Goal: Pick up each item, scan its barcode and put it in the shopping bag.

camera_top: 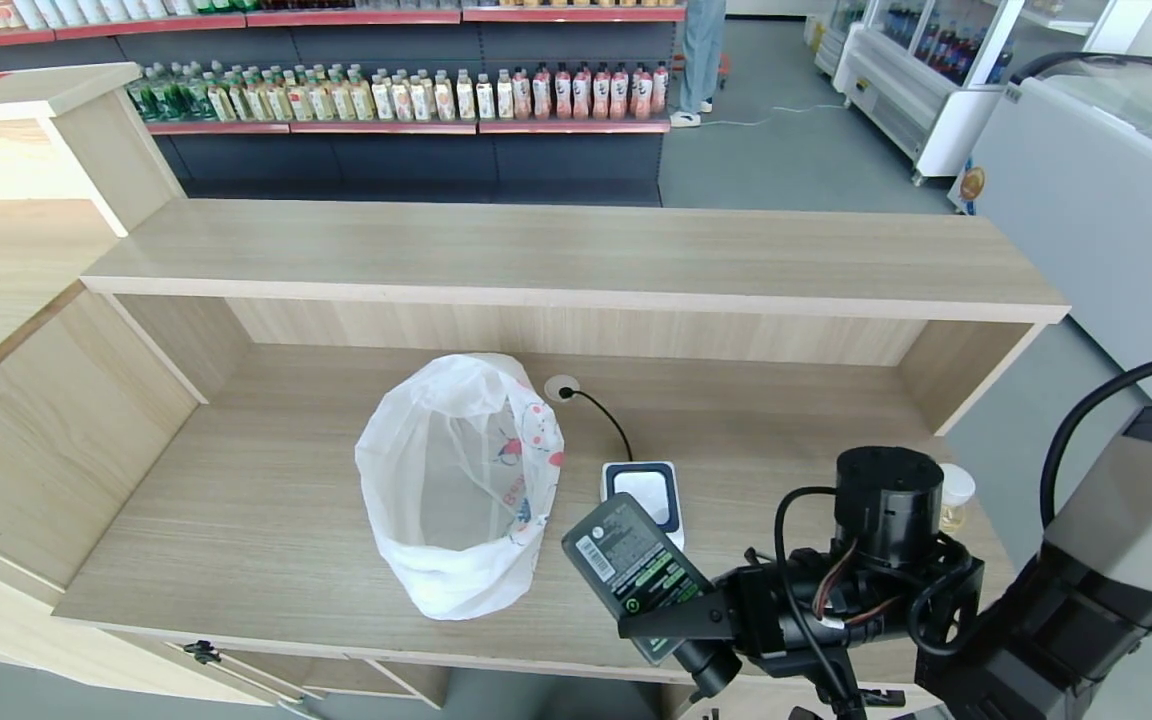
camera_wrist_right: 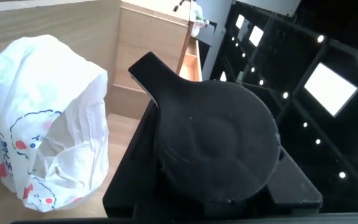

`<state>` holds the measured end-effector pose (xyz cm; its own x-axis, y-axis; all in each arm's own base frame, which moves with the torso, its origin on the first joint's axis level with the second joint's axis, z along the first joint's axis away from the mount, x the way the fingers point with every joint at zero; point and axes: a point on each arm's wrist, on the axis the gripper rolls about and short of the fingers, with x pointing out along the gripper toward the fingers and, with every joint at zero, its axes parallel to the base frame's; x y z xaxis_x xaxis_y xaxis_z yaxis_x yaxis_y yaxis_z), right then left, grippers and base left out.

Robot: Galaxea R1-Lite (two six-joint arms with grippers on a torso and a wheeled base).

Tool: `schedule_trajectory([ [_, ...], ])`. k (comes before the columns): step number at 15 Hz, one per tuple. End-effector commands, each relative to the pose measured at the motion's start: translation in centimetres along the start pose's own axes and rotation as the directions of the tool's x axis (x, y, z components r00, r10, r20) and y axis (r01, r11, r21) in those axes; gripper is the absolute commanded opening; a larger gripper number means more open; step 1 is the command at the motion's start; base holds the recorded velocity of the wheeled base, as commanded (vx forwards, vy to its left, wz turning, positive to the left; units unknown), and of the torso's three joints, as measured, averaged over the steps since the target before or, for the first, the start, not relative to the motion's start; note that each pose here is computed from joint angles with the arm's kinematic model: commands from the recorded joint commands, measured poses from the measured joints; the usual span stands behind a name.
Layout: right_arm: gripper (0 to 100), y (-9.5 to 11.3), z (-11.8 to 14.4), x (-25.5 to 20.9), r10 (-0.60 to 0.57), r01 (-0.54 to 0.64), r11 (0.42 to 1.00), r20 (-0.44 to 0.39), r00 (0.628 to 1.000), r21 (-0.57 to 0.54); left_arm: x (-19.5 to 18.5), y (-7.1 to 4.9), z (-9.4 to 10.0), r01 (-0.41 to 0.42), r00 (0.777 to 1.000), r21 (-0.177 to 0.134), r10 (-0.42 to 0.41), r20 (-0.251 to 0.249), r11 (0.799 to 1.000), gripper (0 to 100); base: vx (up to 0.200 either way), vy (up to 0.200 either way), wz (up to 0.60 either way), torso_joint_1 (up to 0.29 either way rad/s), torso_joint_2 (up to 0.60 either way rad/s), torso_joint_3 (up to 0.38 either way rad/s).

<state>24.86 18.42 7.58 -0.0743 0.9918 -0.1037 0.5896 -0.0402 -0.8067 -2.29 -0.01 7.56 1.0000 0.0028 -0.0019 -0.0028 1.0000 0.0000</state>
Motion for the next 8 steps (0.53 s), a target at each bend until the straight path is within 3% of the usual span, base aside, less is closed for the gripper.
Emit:
schedule_trajectory([
  [1, 0, 0.35, 0.2, 0.26, 0.001, -0.001, 1.0, 0.009, 1.0, 0.01, 0.0, 0.0, 0.0, 0.0, 1.0, 0.0, 0.0, 0.0, 1.0, 100, 0.0, 0.0, 0.0, 0.0, 0.0, 0.0],
  [8, 0, 0.36, 0.24, 0.25, 0.001, -0.002, 1.0, 0.01, 1.0, 0.011, 0.0, 0.0, 0.0, 0.0, 1.0, 0.0, 0.0, 0.0, 1.0, 100, 0.0, 0.0, 0.0, 0.0, 0.0, 0.0],
])
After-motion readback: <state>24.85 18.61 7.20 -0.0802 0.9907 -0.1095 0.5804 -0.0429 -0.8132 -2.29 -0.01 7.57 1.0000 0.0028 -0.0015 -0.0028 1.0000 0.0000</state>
